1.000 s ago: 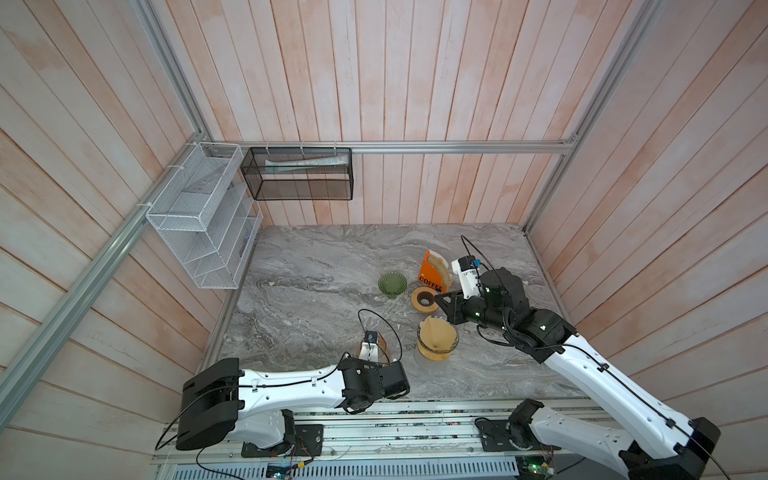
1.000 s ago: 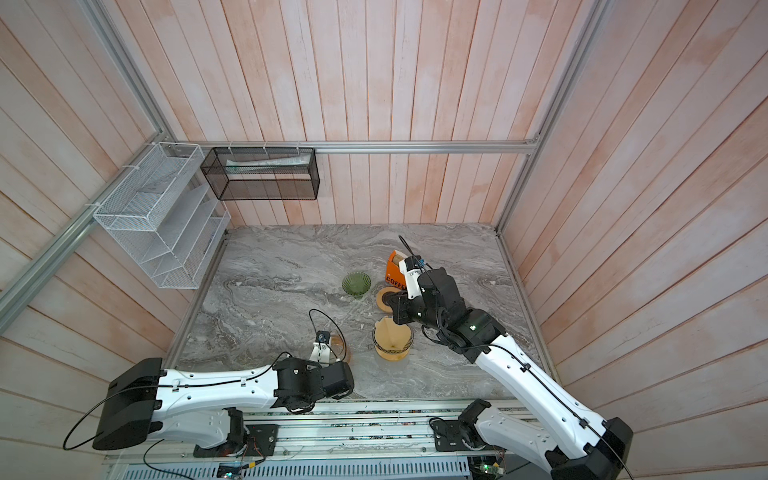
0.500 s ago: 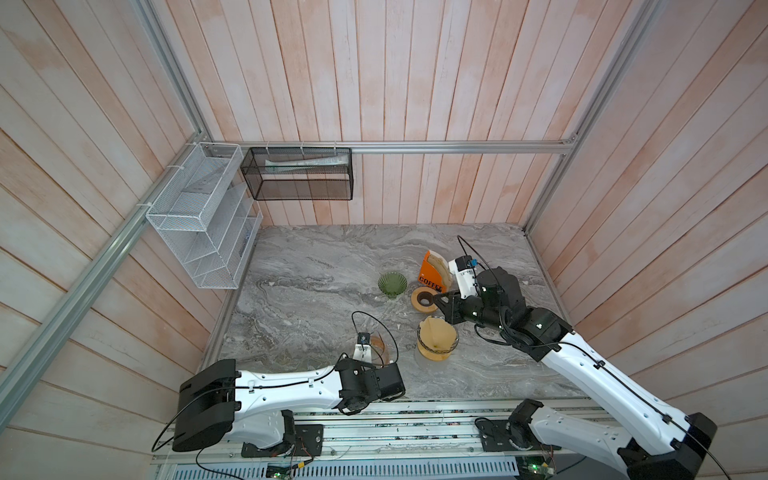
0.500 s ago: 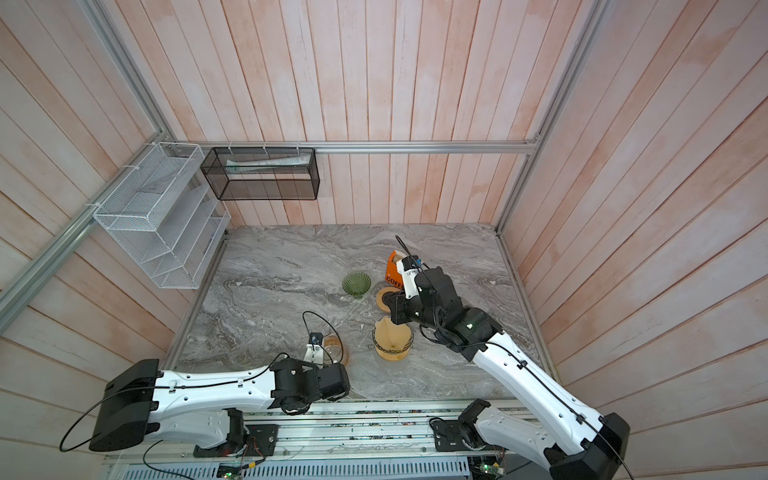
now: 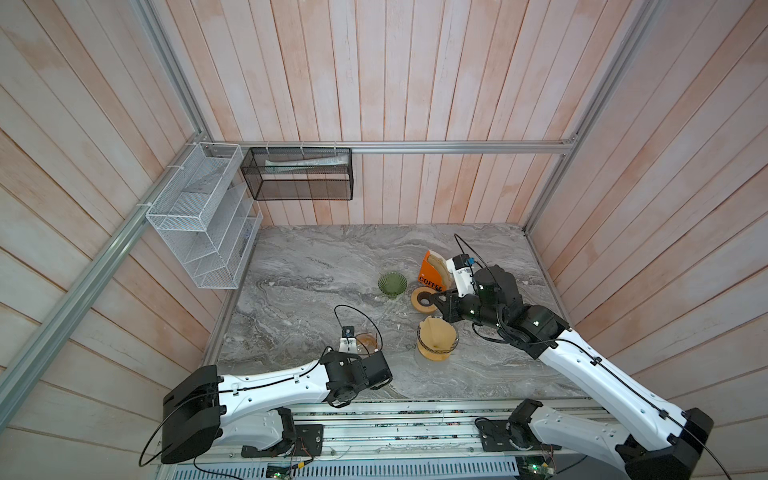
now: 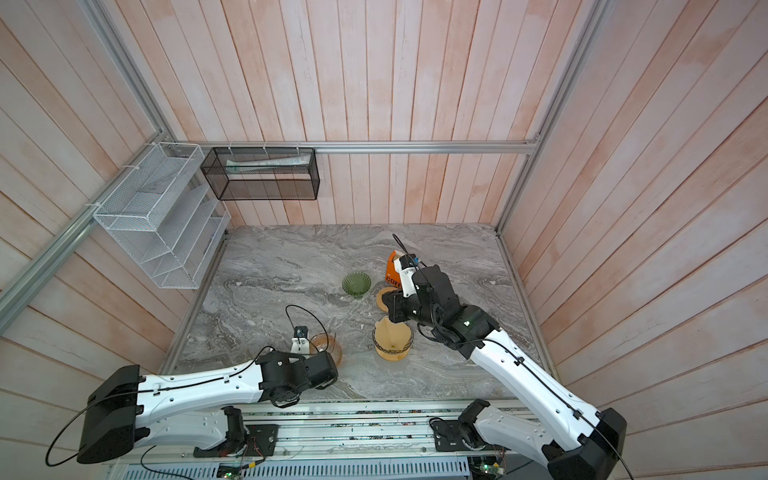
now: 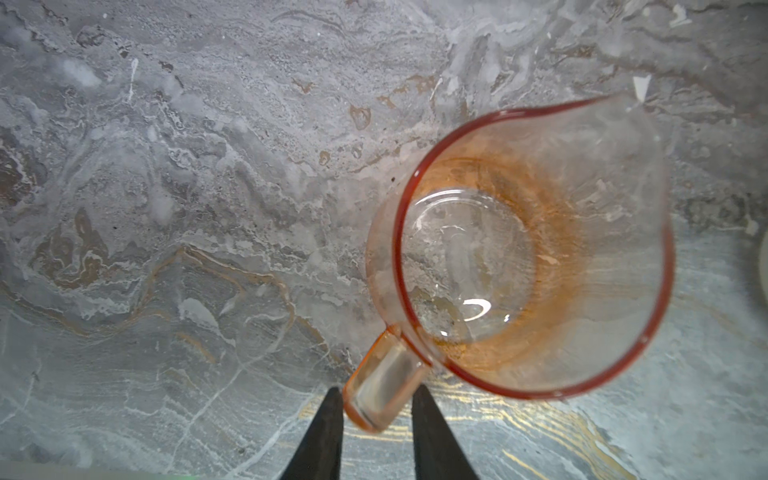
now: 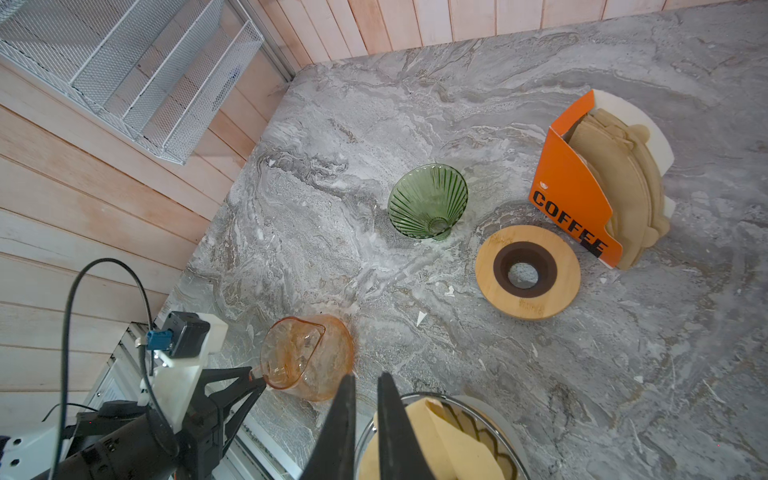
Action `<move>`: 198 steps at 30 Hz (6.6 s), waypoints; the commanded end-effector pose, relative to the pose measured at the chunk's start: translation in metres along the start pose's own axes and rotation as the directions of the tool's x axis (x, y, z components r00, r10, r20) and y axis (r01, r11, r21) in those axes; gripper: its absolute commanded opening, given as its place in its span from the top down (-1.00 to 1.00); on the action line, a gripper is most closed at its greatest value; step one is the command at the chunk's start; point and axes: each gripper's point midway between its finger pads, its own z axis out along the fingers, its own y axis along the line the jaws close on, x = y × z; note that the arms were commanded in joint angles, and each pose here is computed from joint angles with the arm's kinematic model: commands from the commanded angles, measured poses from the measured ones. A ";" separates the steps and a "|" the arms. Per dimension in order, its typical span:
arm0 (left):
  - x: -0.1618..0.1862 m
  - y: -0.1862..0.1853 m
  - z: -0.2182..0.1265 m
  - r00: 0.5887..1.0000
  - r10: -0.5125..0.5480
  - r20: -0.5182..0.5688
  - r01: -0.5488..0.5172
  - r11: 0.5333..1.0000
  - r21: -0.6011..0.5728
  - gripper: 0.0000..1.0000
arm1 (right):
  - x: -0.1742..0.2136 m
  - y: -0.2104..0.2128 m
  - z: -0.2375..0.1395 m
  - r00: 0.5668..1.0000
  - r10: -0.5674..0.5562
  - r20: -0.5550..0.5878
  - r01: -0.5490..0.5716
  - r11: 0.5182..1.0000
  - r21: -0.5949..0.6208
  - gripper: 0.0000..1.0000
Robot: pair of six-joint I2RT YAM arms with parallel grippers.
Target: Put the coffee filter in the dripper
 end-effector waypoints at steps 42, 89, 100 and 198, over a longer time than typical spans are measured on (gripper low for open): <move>-0.019 0.049 0.015 0.998 -0.056 -0.014 0.053 0.983 -0.175 -0.01 | -0.013 0.010 0.008 1.000 -0.021 0.016 0.022 0.999 -0.025 0.71; -0.215 -0.052 -0.072 0.975 -0.174 0.139 0.077 0.850 0.521 -0.06 | 0.049 -0.172 0.085 0.962 0.229 -0.147 -0.156 0.907 0.390 -0.08; -0.227 -0.049 -0.057 0.974 -0.202 0.104 0.122 0.854 0.506 -0.07 | 0.045 -0.194 0.115 0.945 0.291 -0.151 -0.218 0.901 0.375 -0.11; -0.212 0.003 -0.048 0.940 -0.313 0.136 0.205 0.836 0.508 -0.06 | 0.025 -0.185 0.072 0.961 0.269 -0.062 -0.206 0.848 0.489 0.45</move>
